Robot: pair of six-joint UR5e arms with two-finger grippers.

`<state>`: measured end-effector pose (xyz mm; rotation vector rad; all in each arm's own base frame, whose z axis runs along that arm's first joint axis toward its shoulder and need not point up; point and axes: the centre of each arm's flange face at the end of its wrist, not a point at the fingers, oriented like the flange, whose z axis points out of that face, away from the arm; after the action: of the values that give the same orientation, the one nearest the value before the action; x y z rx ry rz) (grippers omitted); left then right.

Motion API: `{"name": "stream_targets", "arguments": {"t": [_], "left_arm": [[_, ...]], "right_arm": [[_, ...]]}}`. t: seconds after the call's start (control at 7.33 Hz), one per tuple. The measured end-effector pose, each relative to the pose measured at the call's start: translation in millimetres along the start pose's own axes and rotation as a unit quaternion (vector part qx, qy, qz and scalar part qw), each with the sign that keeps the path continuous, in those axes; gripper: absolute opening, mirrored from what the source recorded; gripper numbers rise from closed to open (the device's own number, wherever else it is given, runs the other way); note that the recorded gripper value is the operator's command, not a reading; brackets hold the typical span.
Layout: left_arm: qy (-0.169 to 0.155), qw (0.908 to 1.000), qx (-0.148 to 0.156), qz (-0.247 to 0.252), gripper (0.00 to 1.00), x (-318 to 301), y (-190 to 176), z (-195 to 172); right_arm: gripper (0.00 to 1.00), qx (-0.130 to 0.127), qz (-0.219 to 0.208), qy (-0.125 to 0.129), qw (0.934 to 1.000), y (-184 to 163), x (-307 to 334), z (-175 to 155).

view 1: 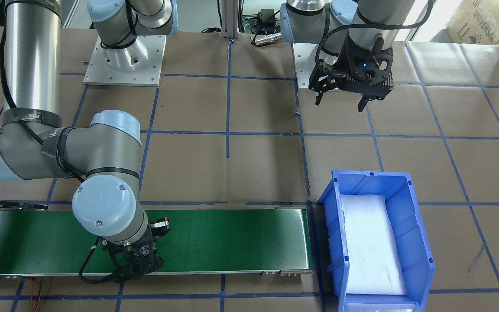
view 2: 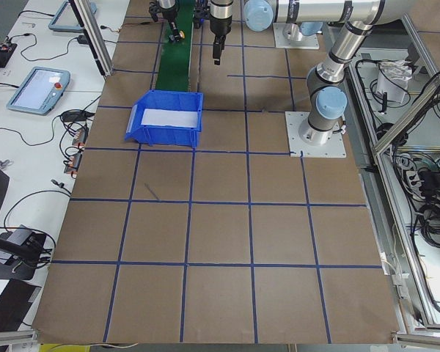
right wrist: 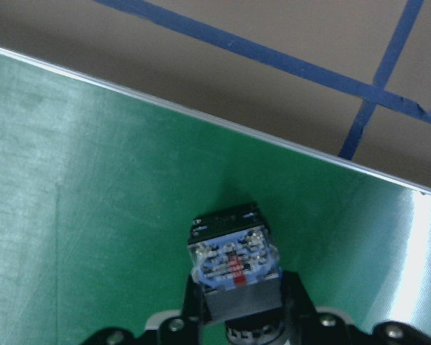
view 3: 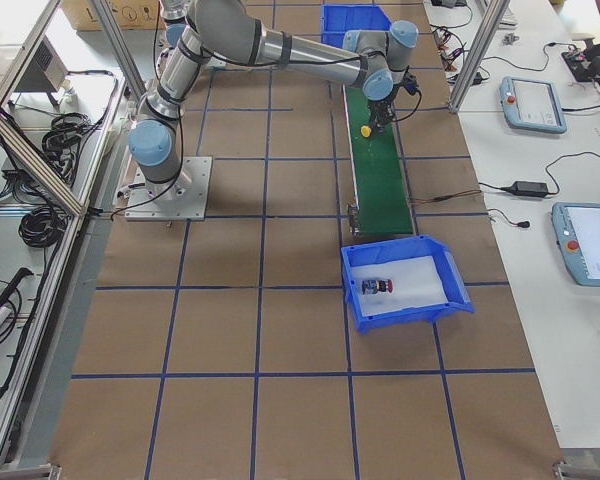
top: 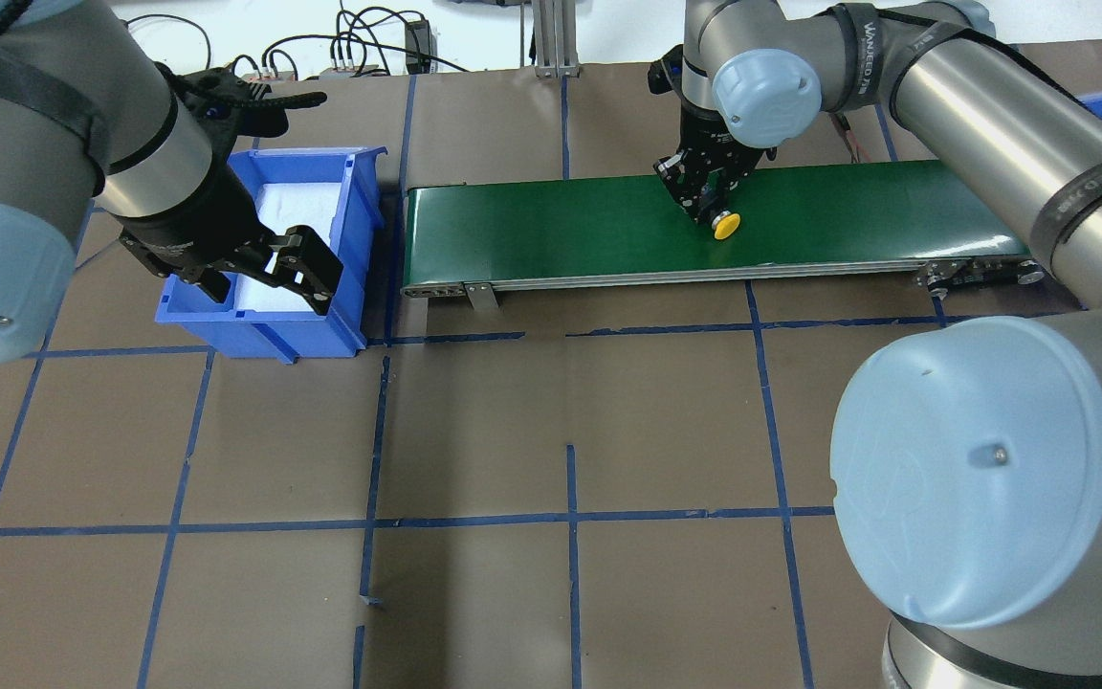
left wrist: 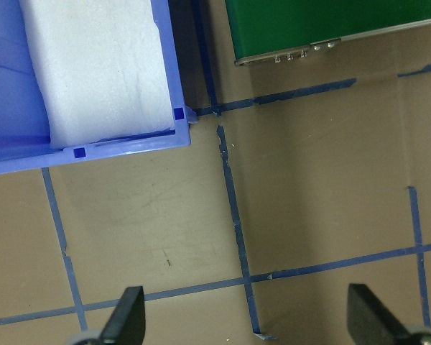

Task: Transport two buttons from left to right
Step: 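Close the right gripper on the yellow button and lift it, then carry the yellow button with the right gripper into the far blue bin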

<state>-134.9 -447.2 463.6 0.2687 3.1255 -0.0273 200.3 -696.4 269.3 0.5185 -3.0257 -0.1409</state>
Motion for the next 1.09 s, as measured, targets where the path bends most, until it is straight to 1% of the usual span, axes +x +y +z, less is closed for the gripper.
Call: {"name": "stream_targets", "arguments": {"t": [0.14, 0.41, 0.55, 0.68, 0.82, 0.96, 1.09], "left_arm": [[0.000, 1.0000, 0.000, 0.000, 1.00, 0.0, -0.1, 0.2], [0.000, 1.0000, 0.000, 0.000, 1.00, -0.1, -0.2, 0.2], [0.000, 1.0000, 0.000, 0.000, 1.00, 0.0, -0.2, 0.4], [0.001, 1.0000, -0.001, 0.000, 1.00, 0.1, -0.2, 0.6], [0.001, 1.0000, -0.001, 0.000, 1.00, 0.0, -0.2, 0.9], [0.001, 1.0000, -0.001, 0.000, 1.00, 0.0, -0.4, 1.2], [0.001, 1.0000, -0.001, 0.000, 1.00, 0.0, -0.5, 1.4]], "right_arm": [[0.05, 0.002, 0.000, 0.002, 1.0000, 2.9, 6.4, -15.2], [0.05, 0.004, 0.016, 0.001, 0.9999, 17.9, 41.0, -70.6], [0.05, 0.001, 0.028, -0.002, 0.9996, 35.0, 71.0, -100.9], [0.05, 0.000, 0.039, -0.007, 0.9992, 60.5, 112.7, -128.3], [0.06, 0.000, 0.046, -0.010, 0.9989, 89.1, 163.3, -147.1], [0.06, -0.001, 0.046, -0.008, 0.9989, 119.2, 215.1, -158.4], [0.07, -0.008, 0.047, 0.003, 0.9989, 151.8, 264.8, -166.3]]}}
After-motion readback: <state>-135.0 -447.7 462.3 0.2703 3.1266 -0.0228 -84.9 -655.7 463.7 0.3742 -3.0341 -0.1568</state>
